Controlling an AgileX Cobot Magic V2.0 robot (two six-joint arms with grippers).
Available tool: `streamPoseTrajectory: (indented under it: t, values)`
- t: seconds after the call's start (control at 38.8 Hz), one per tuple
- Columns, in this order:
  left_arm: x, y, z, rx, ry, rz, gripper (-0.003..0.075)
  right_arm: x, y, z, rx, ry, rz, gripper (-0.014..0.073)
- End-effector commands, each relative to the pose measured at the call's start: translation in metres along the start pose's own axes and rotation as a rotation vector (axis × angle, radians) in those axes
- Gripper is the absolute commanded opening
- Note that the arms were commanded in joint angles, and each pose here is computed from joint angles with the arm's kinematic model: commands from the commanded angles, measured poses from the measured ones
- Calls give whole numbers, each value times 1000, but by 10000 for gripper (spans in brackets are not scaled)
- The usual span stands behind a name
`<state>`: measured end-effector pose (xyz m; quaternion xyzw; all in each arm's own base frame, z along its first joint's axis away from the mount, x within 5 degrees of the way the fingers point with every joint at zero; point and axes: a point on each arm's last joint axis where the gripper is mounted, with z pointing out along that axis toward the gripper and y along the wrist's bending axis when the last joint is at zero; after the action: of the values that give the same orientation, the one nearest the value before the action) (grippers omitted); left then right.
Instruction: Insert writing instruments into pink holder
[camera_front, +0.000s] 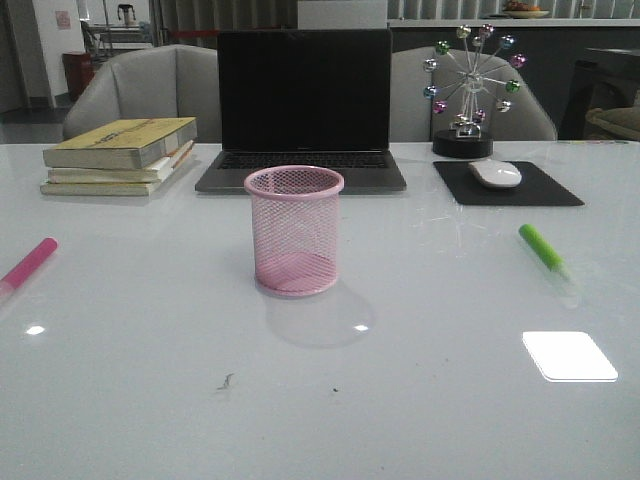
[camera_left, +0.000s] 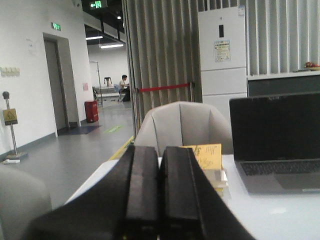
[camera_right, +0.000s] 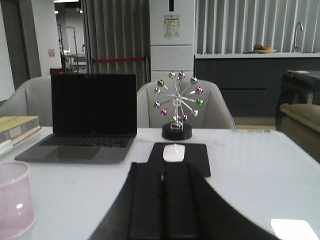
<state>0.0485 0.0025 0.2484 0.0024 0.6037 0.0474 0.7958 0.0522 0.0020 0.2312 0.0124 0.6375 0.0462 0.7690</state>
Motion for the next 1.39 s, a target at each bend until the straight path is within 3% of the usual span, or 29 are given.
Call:
streamPoseTrajectory:
  t: [0.0, 0.13, 0.36, 0.54, 0.64, 0.8, 0.88, 1.08, 1.36]
  values:
    - [-41, 2, -3, -6, -146, -4, 92, -41, 3, -6, -8, -148, -7, 32]
    - [-69, 4, 0, -9, -143, -4, 92, -64, 5, -4, -6, -120, -53, 95]
    - [-118, 8, 19, -11, -145, -4, 92, -97, 8, 15, -4, -116, -91, 296]
    - [-133, 9, 47, -8, -92, -6, 104, -106, 9, 40, -3, -54, -91, 318]
    - [-129, 9, 65, -5, -32, -31, 174, -114, 9, 58, 0, 5, -91, 318]
    - [-117, 8, 83, -5, 46, -130, 433, -122, 10, 81, 4, 77, -91, 343]
    - [-111, 8, 90, -5, 80, -133, 524, -120, 9, 92, 8, 136, -90, 386]
    - [-88, 6, 110, -1, 240, -133, 518, -91, 7, 115, 22, 375, -90, 475]
    - [-56, 1, 124, 24, 484, -134, 518, -83, 6, 122, 24, 426, -91, 475]
